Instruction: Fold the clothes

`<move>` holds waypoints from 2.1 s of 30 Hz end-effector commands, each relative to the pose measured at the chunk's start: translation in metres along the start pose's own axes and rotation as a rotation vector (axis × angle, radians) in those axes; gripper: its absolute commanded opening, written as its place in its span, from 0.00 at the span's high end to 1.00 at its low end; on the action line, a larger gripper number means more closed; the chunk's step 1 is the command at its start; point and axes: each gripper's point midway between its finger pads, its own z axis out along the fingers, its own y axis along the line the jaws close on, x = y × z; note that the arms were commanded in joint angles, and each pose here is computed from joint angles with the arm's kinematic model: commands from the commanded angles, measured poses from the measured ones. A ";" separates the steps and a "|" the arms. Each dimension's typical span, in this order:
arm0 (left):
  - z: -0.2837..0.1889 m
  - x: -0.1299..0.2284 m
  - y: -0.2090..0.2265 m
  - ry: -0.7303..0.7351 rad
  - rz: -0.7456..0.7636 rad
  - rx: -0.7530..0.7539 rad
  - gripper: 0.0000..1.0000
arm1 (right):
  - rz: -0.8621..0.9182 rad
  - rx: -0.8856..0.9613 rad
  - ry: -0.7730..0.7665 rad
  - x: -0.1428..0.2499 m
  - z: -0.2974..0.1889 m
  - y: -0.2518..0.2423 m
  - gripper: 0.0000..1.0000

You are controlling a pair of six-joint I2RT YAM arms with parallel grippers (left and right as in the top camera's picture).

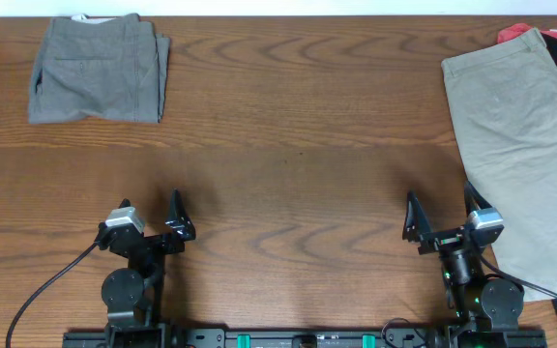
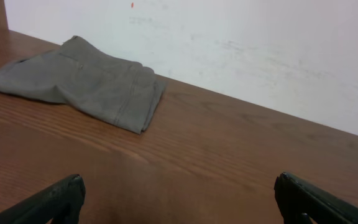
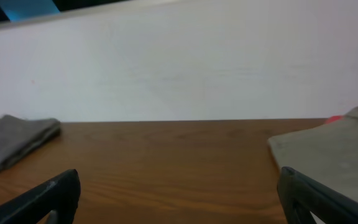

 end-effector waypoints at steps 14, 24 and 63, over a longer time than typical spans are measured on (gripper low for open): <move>0.001 0.015 0.004 0.047 0.002 -0.009 0.02 | -0.127 0.024 0.147 0.036 -0.003 -0.007 0.01; 0.001 0.015 0.004 0.047 0.002 -0.009 0.02 | -0.127 0.024 0.147 0.036 -0.003 -0.007 0.01; 0.001 0.015 0.004 0.047 0.002 -0.009 0.02 | -0.127 0.024 0.147 0.036 -0.003 -0.007 0.01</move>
